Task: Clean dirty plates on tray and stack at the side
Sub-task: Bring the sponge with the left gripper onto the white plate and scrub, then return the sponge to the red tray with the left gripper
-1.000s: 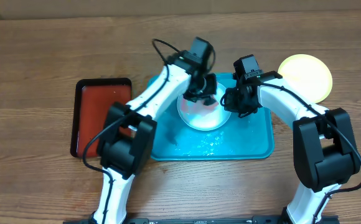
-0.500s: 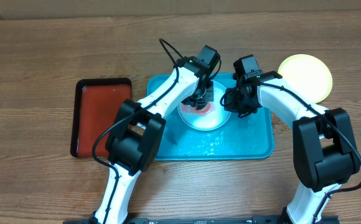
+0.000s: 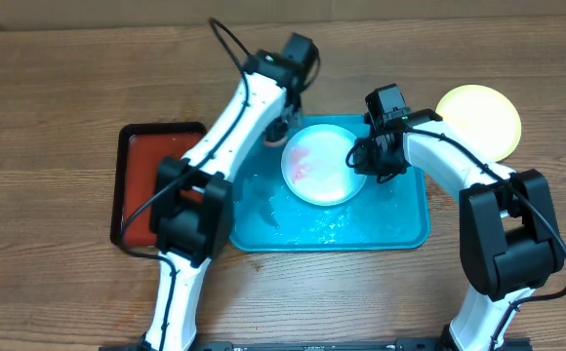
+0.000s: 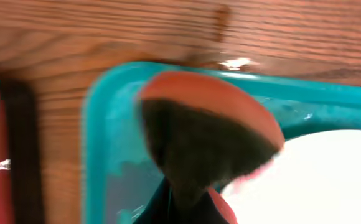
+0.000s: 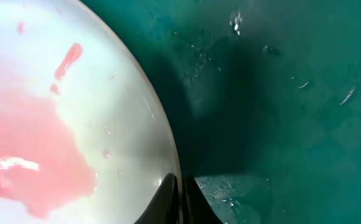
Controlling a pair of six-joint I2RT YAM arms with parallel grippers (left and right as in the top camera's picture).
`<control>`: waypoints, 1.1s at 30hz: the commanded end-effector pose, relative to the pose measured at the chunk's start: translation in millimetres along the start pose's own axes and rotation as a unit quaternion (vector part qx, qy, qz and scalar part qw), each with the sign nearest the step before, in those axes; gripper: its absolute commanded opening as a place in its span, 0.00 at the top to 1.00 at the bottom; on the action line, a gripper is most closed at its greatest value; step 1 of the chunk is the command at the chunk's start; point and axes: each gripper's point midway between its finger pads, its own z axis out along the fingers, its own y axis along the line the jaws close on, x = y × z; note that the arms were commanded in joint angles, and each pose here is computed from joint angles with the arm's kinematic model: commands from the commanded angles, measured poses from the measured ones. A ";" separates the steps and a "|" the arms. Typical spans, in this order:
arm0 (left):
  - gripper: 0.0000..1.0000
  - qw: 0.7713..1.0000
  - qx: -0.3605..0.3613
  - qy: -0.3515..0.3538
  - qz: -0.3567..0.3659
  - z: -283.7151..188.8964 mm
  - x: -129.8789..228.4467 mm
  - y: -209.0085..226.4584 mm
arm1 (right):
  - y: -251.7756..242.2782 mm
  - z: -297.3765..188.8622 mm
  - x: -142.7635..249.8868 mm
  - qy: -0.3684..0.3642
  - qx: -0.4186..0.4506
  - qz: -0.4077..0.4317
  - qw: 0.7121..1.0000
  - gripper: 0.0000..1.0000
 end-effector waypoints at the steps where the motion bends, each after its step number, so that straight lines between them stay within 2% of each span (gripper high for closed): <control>1: 0.96 0.999 0.011 -0.037 -0.034 -52.7 -22.2 37.5 | -0.9 -15.9 -22.3 -0.034 0.030 -0.047 0.998 0.96; 5: 0.96 0.997 -0.033 0.029 -0.069 -49.0 -4.7 93.4 | -4.8 -28.7 -36.5 -0.059 0.067 -0.053 0.995 0.96; 10: 0.96 0.986 -0.075 0.090 -0.117 -20.5 15.4 141.4 | -3.3 -31.1 -42.1 -0.069 0.067 -0.053 0.994 0.96; 19: 0.96 0.967 -0.100 0.145 -0.182 45.5 48.4 198.7 | -11.2 -34.8 -39.9 -0.067 0.089 -0.052 0.992 0.96; 25: 0.95 0.958 -0.108 0.162 -0.210 58.2 59.9 223.3 | -19.7 -60.9 -50.3 -0.105 0.123 -0.063 0.985 0.96; 26: 0.92 0.957 -0.108 0.163 -0.214 58.5 59.9 226.2 | -19.0 -66.9 -51.8 -0.112 0.127 -0.072 0.983 0.96; 27: 0.85 0.957 -0.108 0.163 -0.216 58.7 59.7 228.2 | -17.6 -73.5 -53.4 -0.120 0.132 -0.081 0.981 0.96; 30: 0.51 0.960 -0.073 0.175 -0.205 59.2 60.3 221.1 | -9.5 -96.0 -57.5 -0.150 0.150 -0.109 0.971 0.96; 31: 0.35 0.963 -0.050 0.177 -0.196 59.0 58.1 214.9 | -5.2 -102.4 -58.5 -0.158 0.153 -0.119 0.968 0.96; 32: 0.14 0.967 -0.022 0.178 -0.181 58.5 54.8 206.6 | 0.8 -110.8 -60.1 -0.170 0.159 -0.133 0.963 0.96; 33: 0.00 0.969 -0.002 0.177 -0.170 57.8 51.7 200.7 | 5.4 -118.2 -61.7 -0.180 0.167 -0.145 0.959 0.96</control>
